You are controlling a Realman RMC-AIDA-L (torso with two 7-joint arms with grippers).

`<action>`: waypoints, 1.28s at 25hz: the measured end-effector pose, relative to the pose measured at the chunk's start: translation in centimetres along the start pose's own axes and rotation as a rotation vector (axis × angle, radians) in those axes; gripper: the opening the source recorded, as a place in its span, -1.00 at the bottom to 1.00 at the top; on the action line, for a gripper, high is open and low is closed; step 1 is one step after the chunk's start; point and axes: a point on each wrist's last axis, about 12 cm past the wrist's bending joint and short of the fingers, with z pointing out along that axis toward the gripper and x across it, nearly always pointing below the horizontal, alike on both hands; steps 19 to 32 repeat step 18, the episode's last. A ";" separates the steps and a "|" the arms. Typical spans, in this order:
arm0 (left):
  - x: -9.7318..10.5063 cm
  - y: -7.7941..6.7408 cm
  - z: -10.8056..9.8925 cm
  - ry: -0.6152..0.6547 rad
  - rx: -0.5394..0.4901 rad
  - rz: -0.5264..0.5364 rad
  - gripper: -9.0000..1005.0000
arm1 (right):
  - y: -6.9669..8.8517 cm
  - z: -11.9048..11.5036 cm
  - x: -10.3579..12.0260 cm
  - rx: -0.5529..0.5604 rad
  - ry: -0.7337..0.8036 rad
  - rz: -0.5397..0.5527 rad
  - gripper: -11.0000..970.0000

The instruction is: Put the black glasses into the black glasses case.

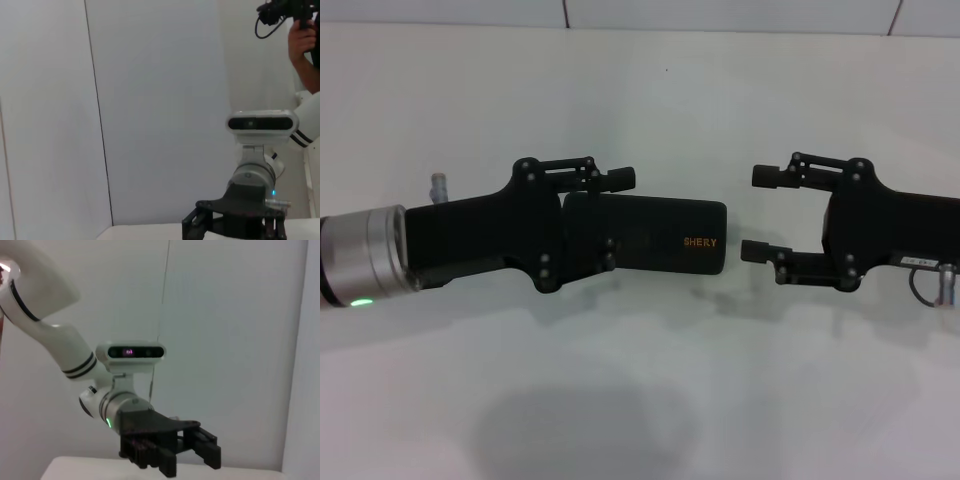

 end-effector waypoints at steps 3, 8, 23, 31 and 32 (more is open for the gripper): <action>-0.2 0.3 -0.3 0.007 -0.003 -0.036 0.04 | -0.1 0.3 0.0 0.001 0.005 -0.008 0.48; 0.0 0.2 -0.5 0.013 -0.014 -0.031 0.15 | -0.1 0.4 0.0 -0.002 0.002 -0.028 0.48; 0.3 -0.3 -0.5 -0.024 -0.079 -0.012 0.52 | 0.0 0.5 0.3 0.007 0.008 -0.042 0.49; 0.3 -0.3 -0.5 -0.024 -0.079 -0.012 0.52 | 0.0 0.5 0.3 0.007 0.008 -0.042 0.49; 0.3 -0.3 -0.5 -0.024 -0.079 -0.012 0.52 | 0.0 0.5 0.3 0.007 0.008 -0.042 0.49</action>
